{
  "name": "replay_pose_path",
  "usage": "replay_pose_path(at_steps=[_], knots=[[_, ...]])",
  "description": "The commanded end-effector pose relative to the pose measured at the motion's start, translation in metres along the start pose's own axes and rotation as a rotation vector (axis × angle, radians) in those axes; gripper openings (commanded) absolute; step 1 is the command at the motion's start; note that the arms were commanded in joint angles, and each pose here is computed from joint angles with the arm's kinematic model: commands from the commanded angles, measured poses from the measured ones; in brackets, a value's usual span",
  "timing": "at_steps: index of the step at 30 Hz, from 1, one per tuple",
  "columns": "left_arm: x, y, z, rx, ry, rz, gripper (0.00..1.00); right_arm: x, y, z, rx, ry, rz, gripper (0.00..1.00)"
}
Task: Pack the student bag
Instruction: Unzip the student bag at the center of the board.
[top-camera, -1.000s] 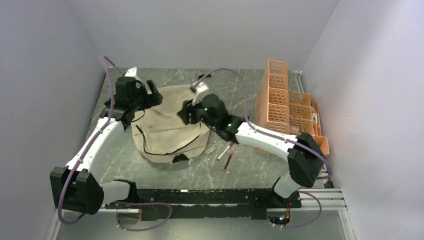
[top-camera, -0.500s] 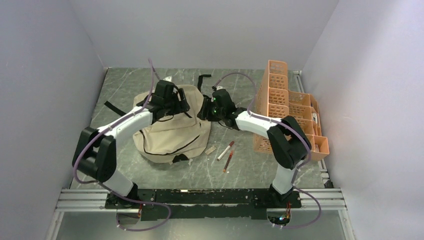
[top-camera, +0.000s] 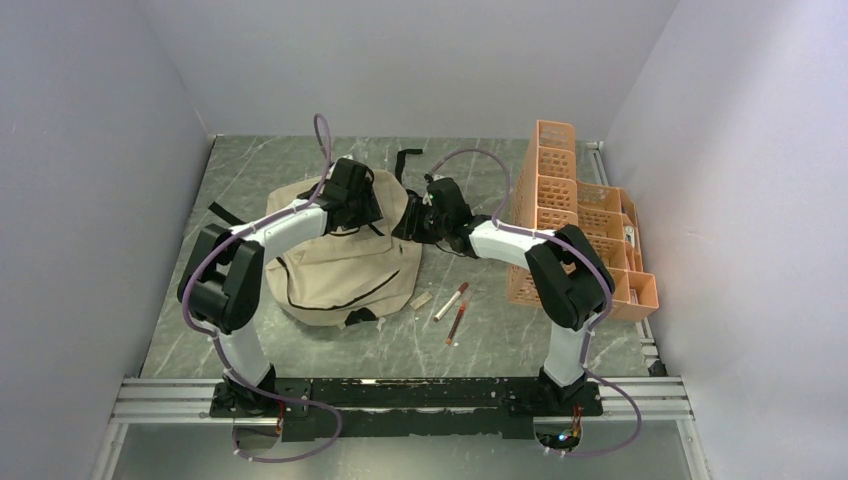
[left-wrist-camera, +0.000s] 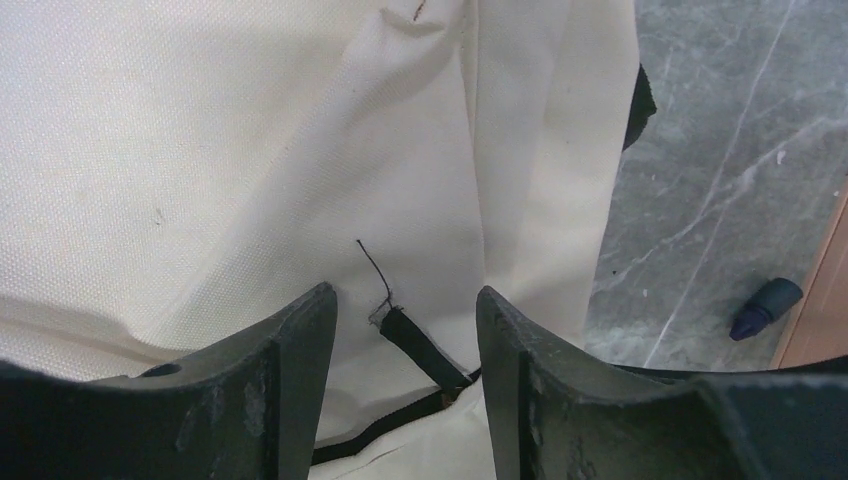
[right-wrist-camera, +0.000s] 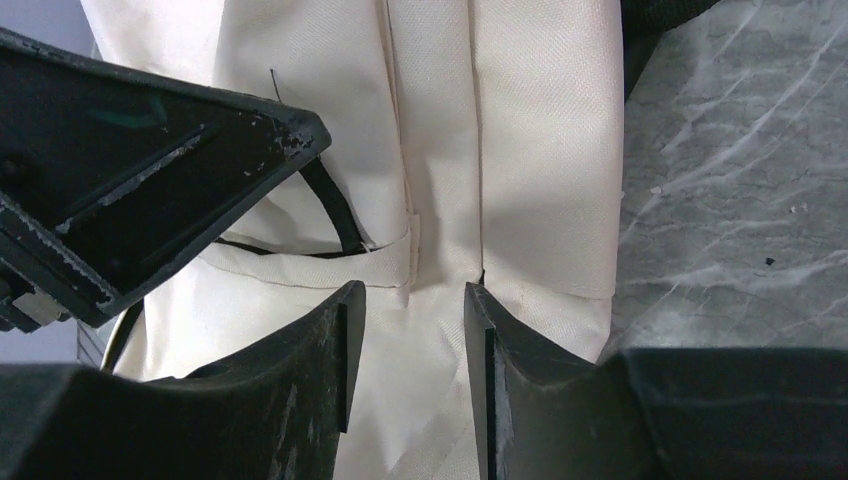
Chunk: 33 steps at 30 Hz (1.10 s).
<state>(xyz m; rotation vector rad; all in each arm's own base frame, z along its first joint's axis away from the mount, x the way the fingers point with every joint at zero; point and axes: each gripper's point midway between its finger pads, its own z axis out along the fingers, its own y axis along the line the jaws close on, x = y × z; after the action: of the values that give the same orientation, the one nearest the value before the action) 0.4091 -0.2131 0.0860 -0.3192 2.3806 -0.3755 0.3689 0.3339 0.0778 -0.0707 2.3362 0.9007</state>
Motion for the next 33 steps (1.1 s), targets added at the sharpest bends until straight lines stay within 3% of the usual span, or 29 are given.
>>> replay_pose_path(at_steps=[1,10,22,30,33], knots=[[-0.010,-0.005,0.002,-0.020,-0.019,-0.011,0.57,0.002,-0.001,0.000,-0.014,0.001,0.008,0.44],[0.011,-0.008,0.005,-0.002,0.030,-0.013,0.48,0.008,-0.005,0.003,-0.012,0.019,0.004,0.43],[0.029,-0.003,-0.002,-0.013,0.058,-0.021,0.53,0.015,-0.010,0.006,-0.003,0.035,0.009,0.43],[0.028,-0.003,0.016,-0.023,0.054,0.012,0.42,0.016,-0.011,0.006,0.002,0.038,0.010,0.43],[0.028,-0.003,0.020,-0.017,0.051,0.033,0.28,0.018,-0.012,0.006,0.003,0.043,0.013,0.43]])
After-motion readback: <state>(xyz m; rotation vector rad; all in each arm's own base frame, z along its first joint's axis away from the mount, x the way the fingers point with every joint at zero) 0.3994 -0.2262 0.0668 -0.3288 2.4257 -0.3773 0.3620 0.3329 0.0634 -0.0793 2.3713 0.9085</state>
